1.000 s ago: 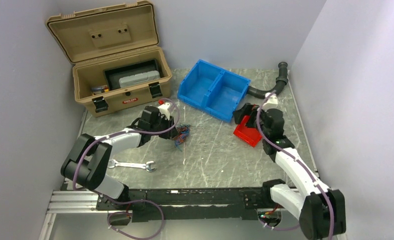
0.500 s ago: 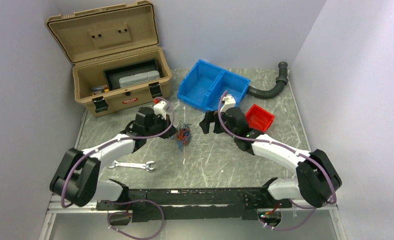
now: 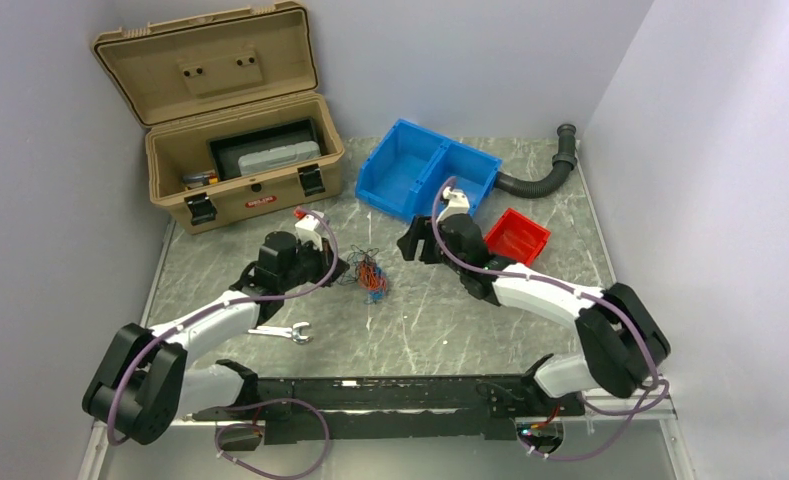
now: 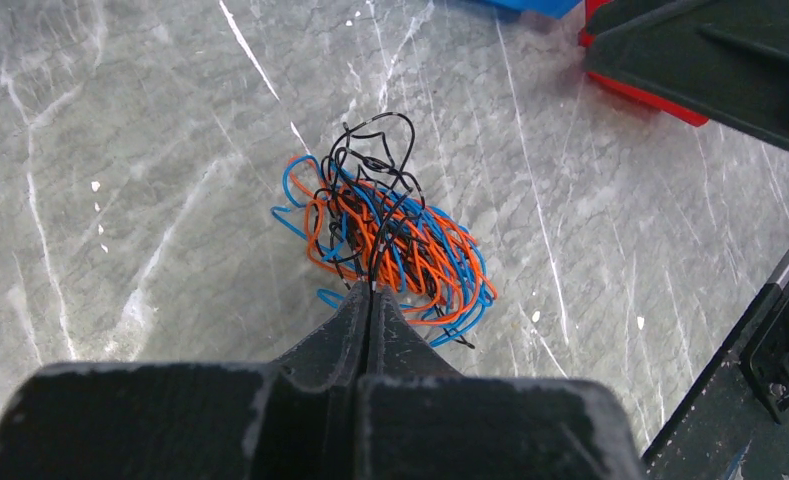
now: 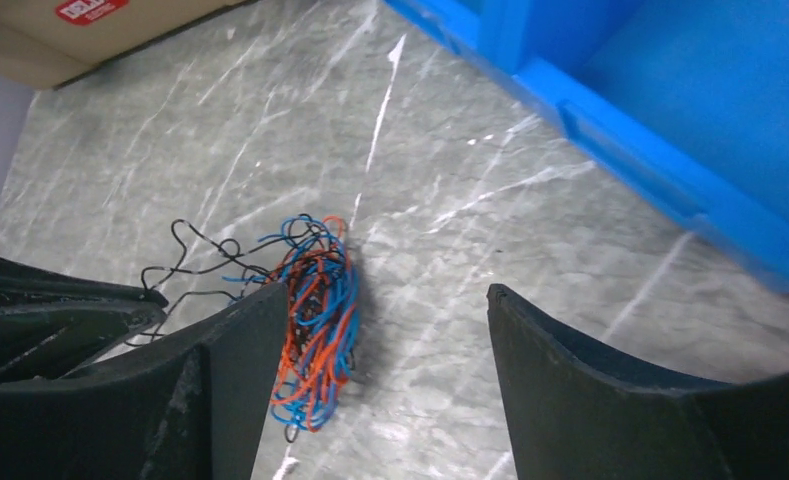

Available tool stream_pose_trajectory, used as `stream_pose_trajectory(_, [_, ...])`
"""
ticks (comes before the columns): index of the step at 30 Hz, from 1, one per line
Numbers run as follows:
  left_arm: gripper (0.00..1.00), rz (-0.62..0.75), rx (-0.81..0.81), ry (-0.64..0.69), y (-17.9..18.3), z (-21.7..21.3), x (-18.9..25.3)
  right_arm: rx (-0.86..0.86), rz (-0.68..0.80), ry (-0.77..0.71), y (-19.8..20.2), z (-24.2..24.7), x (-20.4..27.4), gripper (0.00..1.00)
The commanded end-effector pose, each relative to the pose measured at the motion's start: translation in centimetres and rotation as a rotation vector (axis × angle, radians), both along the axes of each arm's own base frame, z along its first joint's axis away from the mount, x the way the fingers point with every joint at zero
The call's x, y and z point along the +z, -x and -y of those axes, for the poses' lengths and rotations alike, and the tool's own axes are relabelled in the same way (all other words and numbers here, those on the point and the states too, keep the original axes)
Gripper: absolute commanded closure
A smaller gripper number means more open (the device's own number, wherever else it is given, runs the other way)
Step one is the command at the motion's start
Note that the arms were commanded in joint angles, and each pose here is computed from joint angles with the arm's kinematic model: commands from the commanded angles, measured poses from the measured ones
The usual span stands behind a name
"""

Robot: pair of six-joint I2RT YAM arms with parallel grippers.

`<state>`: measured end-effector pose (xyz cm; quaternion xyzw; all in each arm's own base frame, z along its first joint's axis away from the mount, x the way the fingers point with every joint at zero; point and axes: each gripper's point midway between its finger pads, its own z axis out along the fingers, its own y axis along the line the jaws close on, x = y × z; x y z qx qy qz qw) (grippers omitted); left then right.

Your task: Untangle the cables

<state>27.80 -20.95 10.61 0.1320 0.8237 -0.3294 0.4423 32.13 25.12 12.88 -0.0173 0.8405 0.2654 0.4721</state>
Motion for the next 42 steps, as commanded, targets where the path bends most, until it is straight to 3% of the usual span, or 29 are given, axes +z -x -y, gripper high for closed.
stream_pose_trajectory(1, [1.0,0.052,0.003,0.031,-1.1,0.6,1.7,0.12,-0.035,-0.084,-0.1,-4.3,0.6,0.27])
stream_pose_trajectory(3, [1.0,0.046,0.002,0.025,-1.1,0.6,1.5,0.185,-0.032,-0.088,0.6,-6.0,0.2,0.33])
stream_pose_trajectory(9, [1.0,0.034,0.023,0.002,-1.4,0.3,1.1,0.316,-0.068,-0.023,1.9,-8.7,-2.3,0.36])
stream_pose_trajectory(18, [1.0,0.036,0.029,-0.003,-1.5,0.2,1.1,0.394,-0.1,0.079,3.2,-10.4,-5.4,0.56])
stream_pose_trajectory(22, [1.0,0.032,0.03,-0.008,-1.6,0.2,1.0,0.423,-0.107,0.09,3.7,-11.3,-5.8,0.56])
stream_pose_trajectory(24, [1.0,0.033,0.03,-0.01,-1.5,0.1,1.0,0.421,-0.118,0.108,3.8,-11.3,-6.3,0.63])
stream_pose_trajectory(25, [1.0,0.035,0.033,-0.012,-1.6,0.1,1.1,0.41,-0.125,0.122,3.7,-11.2,-6.5,0.72])
stream_pose_trajectory(28, [1.0,0.038,0.055,-0.022,-1.7,-0.4,1.1,0.341,-0.148,0.168,3.1,-10.1,-7.1,1.0])
stream_pose_trajectory(31, [1.0,0.039,0.125,-0.044,-1.9,-1.5,1.1,0.218,-0.126,0.19,2.5,-7.6,-6.6,1.0])
stream_pose_trajectory(37, [1.0,0.025,0.486,-0.151,-2.8,-7.9,0.4,-0.107,-0.104,0.244,0.9,-0.2,-4.3,1.0])
stream_pose_trajectory(42, [1.0,0.035,0.665,-0.155,-2.3,-11.2,0.6,-0.34,-0.131,0.235,1.1,6.1,-3.9,1.0])
